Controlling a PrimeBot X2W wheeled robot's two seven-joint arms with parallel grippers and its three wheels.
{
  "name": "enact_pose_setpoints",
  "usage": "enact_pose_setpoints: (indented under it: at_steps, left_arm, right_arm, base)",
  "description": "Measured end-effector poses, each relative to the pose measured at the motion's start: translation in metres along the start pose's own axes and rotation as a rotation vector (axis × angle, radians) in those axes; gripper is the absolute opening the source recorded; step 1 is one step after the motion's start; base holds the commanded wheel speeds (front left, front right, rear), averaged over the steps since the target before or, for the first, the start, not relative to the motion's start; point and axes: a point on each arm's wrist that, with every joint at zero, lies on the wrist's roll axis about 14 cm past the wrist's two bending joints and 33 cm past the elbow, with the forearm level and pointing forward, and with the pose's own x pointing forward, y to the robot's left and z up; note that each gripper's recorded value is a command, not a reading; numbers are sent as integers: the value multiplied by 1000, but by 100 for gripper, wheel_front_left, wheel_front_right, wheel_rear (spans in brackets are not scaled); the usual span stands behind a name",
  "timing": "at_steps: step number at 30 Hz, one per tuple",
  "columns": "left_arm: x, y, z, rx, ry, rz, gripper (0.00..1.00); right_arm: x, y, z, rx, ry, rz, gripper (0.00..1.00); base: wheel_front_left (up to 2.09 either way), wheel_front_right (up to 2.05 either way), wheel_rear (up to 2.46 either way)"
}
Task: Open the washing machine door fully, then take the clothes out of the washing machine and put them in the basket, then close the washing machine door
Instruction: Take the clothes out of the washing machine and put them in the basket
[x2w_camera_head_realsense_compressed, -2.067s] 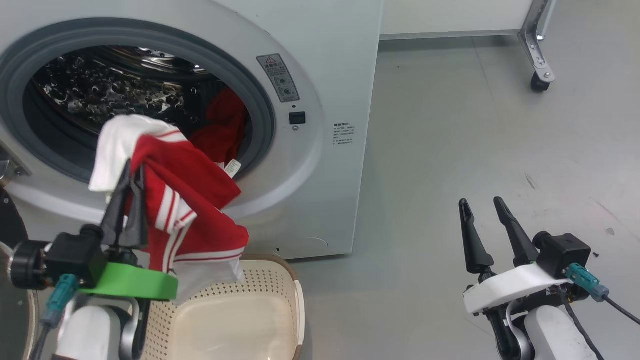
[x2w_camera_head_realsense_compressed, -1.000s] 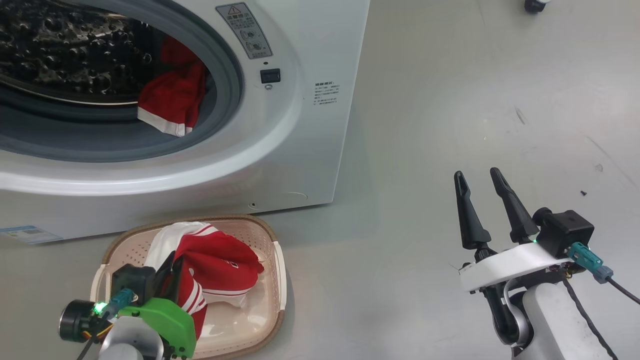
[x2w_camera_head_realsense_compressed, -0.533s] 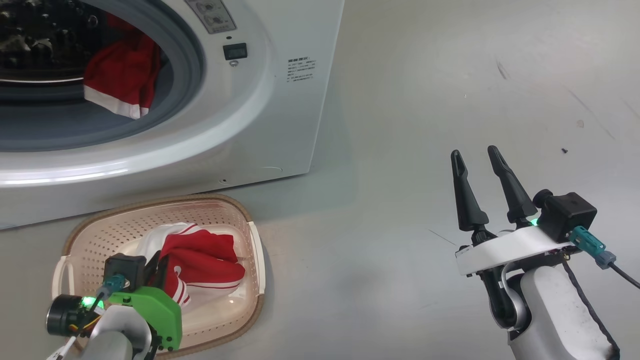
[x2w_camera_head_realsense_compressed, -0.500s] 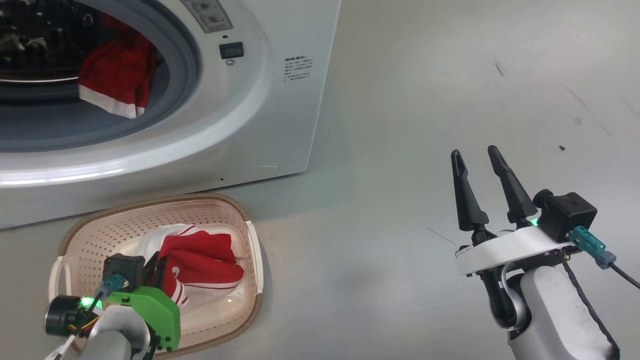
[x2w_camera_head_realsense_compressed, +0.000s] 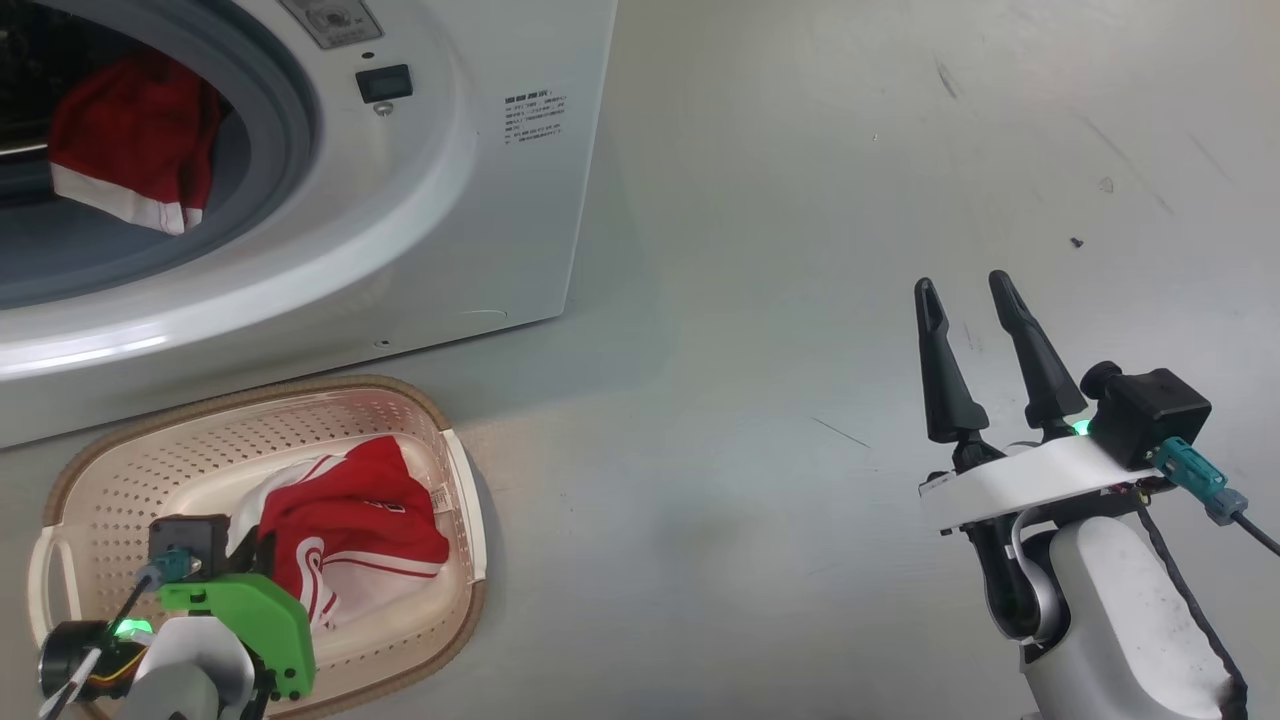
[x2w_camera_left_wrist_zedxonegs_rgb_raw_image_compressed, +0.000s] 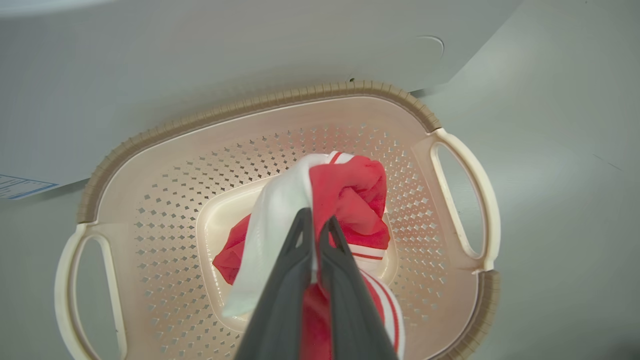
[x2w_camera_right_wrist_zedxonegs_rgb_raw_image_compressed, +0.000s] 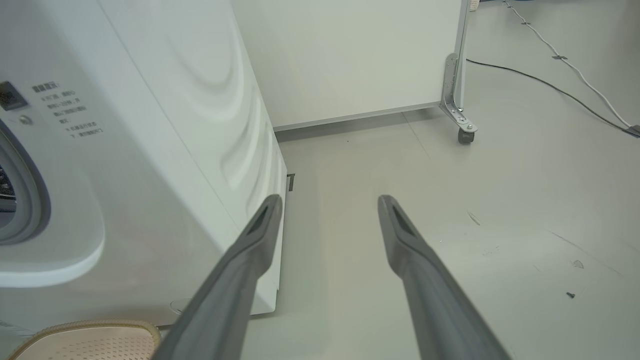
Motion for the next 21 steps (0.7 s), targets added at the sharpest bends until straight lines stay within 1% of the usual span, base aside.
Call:
enact_pose_setpoints:
  at_steps: [2, 9, 16, 17, 19, 20, 21]
  left_arm:
    - [2, 5, -3, -36, 10, 22, 0]
    - [5, 8, -11, -38, 32, 35, 0]
    - [9, 10, -4, -43, 9, 41, 0]
    - [8, 10, -5, -45, 12, 43, 9]
    - [8, 11, -8, -52, 21, 49, 92]
    - [7, 11, -11, -65, 34, 53, 100]
    - [6, 10, -15, -75, 46, 54, 100]
  right_arm:
    - [0, -4, 0, -2, 0, -11, 100]
    - [0, -5, -1, -2, 2, -15, 100]
    - [2, -4, -1, 0, 3, -12, 100]
    - [3, -4, -1, 0, 2, -10, 100]
    - [5, -2, 0, 0, -2, -5, 100]
    - [6, -1, 1, 0, -6, -1, 100]
    - [7, -1, 2, 0, -10, 0, 100]
  base:
    - [0, 0, 0]
    - [0, 0, 0]
    - [0, 0, 0]
    - [0, 0, 0]
    - [0, 0, 0]
    - [0, 0, 0]
    - [0, 0, 0]
